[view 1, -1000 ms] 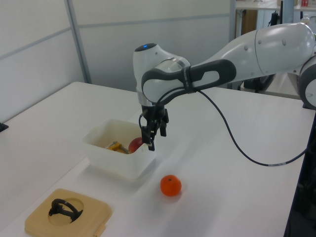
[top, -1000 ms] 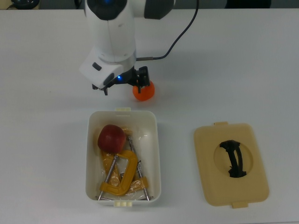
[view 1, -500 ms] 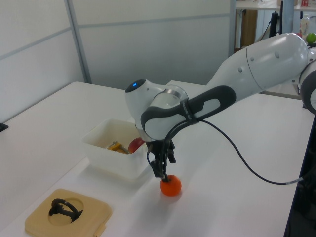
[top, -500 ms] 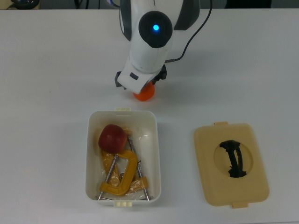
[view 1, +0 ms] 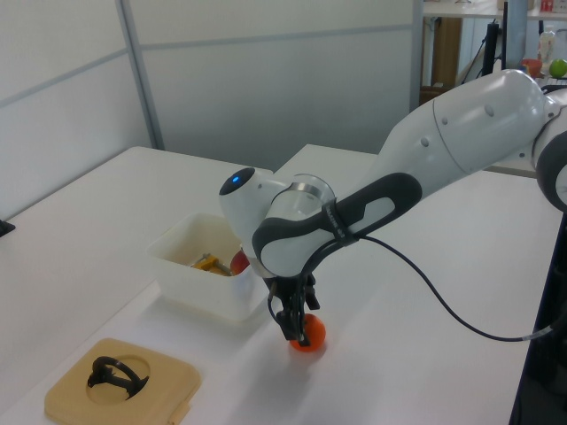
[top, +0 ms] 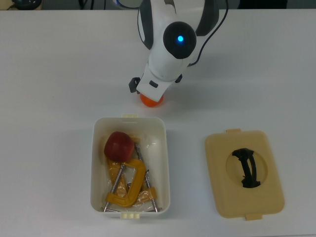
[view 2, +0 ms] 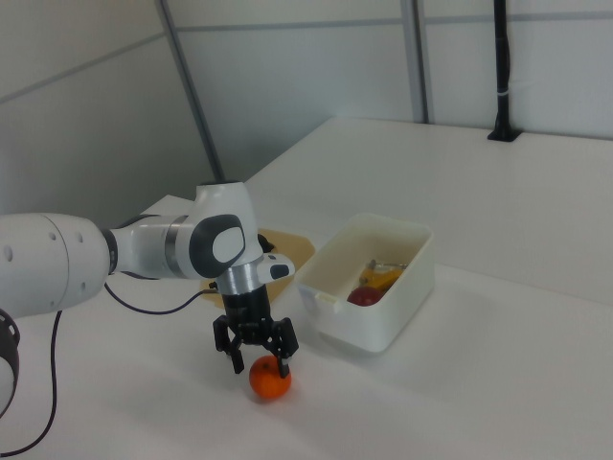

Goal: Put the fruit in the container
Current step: 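Lift the mandarin and carry it over the container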

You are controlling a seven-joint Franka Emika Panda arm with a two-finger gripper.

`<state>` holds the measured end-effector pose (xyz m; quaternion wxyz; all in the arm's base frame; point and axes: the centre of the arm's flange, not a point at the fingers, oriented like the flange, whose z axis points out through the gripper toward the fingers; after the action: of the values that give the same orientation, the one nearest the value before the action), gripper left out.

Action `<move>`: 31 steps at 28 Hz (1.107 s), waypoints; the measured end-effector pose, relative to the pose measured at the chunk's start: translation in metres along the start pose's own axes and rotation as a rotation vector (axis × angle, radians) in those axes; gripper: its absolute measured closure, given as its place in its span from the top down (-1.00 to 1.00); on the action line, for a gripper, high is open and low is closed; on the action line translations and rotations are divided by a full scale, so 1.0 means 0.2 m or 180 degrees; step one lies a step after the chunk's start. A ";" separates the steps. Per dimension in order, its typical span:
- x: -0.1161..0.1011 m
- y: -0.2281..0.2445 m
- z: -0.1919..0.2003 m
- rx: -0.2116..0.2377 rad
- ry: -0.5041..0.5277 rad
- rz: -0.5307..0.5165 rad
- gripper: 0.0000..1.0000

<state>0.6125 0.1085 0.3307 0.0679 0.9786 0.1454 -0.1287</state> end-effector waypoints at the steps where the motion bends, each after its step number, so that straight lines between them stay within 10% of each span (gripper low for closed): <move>1: 0.00 -0.01 0.01 -0.0001 -0.0007 -0.0007 1.00; 13: 0.01 -0.01 0.01 -0.0069 -0.0017 -0.0038 0.48; 31: 0.01 0.08 -0.24 -0.0089 0.0187 0.0031 0.47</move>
<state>0.6311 0.1032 0.3782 0.0778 0.9816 0.1444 -0.0976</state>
